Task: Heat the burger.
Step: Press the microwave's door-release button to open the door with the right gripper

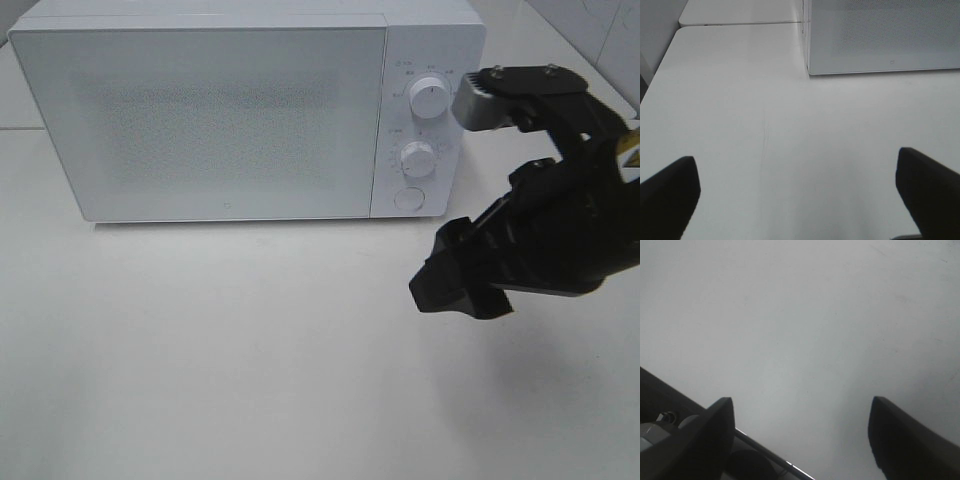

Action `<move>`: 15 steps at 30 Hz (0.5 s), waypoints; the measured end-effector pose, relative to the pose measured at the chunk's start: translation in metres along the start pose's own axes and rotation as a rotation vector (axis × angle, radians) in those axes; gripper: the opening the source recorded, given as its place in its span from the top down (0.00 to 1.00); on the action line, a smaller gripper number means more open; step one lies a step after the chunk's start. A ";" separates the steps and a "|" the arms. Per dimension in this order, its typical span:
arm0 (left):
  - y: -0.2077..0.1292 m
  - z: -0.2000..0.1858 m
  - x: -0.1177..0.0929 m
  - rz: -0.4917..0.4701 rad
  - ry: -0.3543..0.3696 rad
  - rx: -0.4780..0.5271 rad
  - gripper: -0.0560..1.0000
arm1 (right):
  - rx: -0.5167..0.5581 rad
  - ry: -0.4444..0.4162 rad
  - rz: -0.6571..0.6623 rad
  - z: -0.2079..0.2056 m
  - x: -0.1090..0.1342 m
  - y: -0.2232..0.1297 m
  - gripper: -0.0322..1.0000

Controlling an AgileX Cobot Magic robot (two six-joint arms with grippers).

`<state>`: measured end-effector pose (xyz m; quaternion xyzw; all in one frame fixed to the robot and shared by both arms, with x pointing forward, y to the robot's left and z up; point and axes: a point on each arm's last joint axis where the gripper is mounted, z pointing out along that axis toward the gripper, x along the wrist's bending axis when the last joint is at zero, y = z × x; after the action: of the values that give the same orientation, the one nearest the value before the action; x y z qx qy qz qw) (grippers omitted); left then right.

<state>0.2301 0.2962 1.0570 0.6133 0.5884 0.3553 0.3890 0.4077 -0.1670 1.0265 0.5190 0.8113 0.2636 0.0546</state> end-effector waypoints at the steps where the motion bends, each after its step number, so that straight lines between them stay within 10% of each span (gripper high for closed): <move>1: 0.000 0.000 0.000 0.000 0.000 0.000 0.01 | 0.001 0.002 -0.003 -0.006 0.000 -0.003 0.27; 15: 0.000 0.000 0.000 0.000 0.000 0.000 0.01 | -0.069 0.037 -0.043 -0.084 0.000 -0.044 0.27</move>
<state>0.2301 0.2962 1.0570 0.6133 0.5884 0.3553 0.3890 0.3415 -0.2119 1.0772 0.4943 0.8136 0.2997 0.0632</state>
